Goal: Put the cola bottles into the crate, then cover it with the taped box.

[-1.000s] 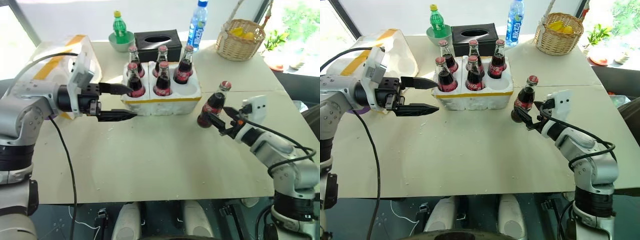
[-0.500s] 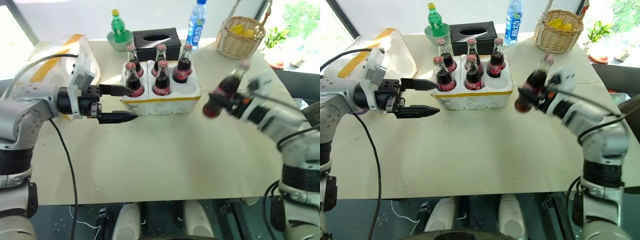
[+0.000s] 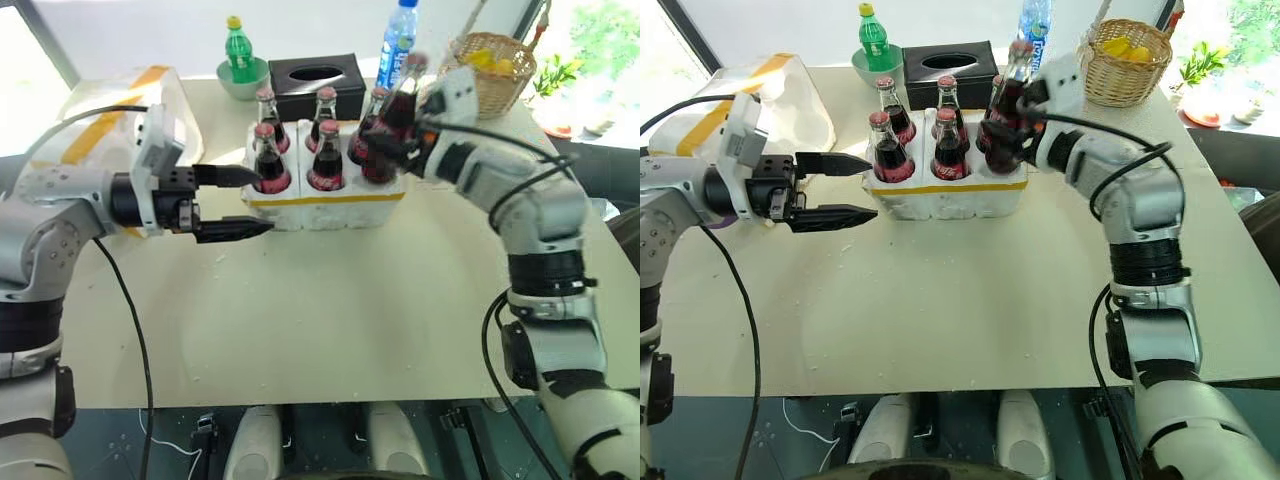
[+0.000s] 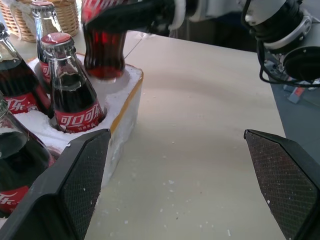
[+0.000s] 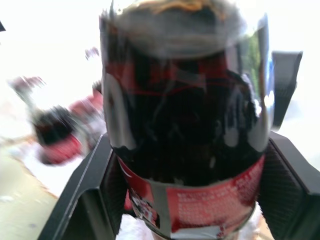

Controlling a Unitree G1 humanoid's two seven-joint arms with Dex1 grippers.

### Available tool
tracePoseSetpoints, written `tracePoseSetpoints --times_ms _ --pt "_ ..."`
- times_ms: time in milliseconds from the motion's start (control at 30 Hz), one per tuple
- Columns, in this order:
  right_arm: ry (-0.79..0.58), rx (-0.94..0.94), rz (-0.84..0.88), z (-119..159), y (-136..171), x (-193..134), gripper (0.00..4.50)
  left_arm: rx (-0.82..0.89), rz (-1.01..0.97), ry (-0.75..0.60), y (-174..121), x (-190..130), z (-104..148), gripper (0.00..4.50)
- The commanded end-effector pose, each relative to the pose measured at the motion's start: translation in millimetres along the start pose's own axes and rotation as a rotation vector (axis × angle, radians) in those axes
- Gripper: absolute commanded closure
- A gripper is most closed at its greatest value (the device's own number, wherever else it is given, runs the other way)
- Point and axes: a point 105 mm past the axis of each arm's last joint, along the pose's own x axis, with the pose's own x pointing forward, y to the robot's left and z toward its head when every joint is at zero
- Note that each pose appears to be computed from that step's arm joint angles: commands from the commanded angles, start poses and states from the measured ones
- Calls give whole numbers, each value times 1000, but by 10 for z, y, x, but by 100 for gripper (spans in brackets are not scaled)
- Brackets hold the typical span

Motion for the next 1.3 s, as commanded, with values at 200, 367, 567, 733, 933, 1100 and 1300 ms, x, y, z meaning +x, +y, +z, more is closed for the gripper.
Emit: tracePoseSetpoints --times_ms 200,367,567,733,933,1100,1300 --pt "19 -61 -7 -182 82 140 67 44 46 -8 -50 -131 97 0" --pt "-9 -113 -24 -26 6 2 2 41 145 28 -68 -328 57 0" --pt "-72 -175 22 620 -174 -583 2 30 442 30 -87 -877 280 0" --pt "-1 -233 140 839 -221 -1128 2 -76 933 298 151 -1607 75 0" --pt "-12 -218 284 930 -51 -1277 2 -210 1215 454 324 -2084 -177 0" --pt "-6 -229 463 845 218 -1291 2 -293 1149 508 554 -1984 -384 0" --pt "-12 -239 496 808 331 -1287 2 -389 1091 569 790 -1941 -564 0"
